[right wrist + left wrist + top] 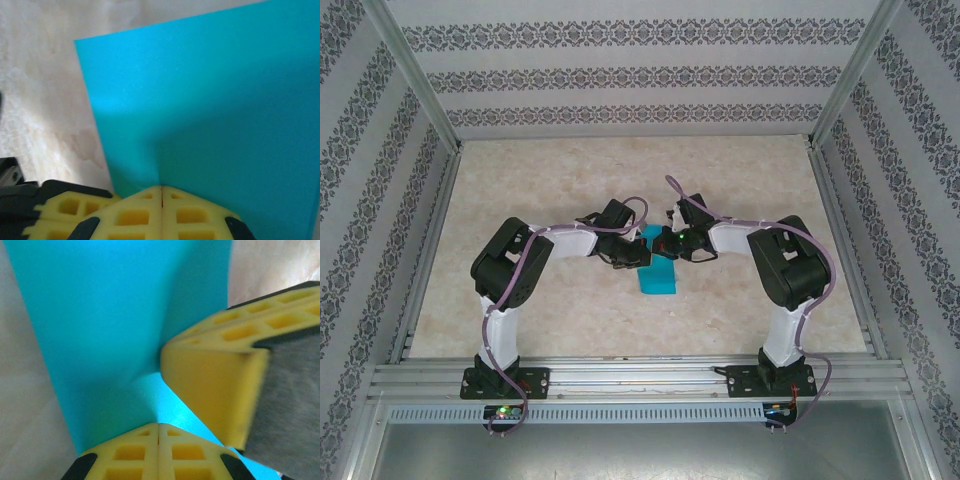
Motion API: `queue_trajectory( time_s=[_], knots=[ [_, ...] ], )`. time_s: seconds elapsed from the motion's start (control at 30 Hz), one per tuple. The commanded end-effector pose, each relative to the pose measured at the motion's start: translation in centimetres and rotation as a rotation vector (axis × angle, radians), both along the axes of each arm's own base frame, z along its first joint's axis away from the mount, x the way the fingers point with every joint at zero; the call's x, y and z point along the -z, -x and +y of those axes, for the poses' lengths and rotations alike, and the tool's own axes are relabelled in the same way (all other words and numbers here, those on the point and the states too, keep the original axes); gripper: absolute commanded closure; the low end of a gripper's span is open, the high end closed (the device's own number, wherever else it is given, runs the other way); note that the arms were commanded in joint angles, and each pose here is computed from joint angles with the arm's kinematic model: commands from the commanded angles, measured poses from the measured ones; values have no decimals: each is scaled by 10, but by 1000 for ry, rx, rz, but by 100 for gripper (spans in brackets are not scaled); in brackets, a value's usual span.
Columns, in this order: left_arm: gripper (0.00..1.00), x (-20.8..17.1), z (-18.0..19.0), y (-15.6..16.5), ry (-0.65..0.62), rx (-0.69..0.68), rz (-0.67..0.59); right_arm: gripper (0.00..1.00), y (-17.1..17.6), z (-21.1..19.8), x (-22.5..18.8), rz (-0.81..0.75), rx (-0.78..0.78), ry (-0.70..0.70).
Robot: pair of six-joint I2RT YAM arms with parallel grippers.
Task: Fold a paper plane with a square sheet of paper (fold left side to right side)
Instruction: Hold the square sheet of paper at the center of the table, then first fold the square sheet of paper in half at the center of the table.
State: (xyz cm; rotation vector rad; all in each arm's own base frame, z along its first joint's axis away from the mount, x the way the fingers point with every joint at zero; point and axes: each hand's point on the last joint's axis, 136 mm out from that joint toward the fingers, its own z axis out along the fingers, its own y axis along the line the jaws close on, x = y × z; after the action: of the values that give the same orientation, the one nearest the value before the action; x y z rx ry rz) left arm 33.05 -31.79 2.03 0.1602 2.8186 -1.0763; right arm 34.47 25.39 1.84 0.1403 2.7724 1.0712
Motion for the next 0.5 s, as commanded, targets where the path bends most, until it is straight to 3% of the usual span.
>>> queue_trajectory(
  time_s=[0.0, 0.47],
  knots=[
    [93, 25, 13, 11, -95, 9, 44, 100, 0, -1, 12, 16, 0, 45],
    [93, 27, 24, 53, -67, 1, 118, 100, 15, -36, 49, 137, 93, 162]
  ],
)
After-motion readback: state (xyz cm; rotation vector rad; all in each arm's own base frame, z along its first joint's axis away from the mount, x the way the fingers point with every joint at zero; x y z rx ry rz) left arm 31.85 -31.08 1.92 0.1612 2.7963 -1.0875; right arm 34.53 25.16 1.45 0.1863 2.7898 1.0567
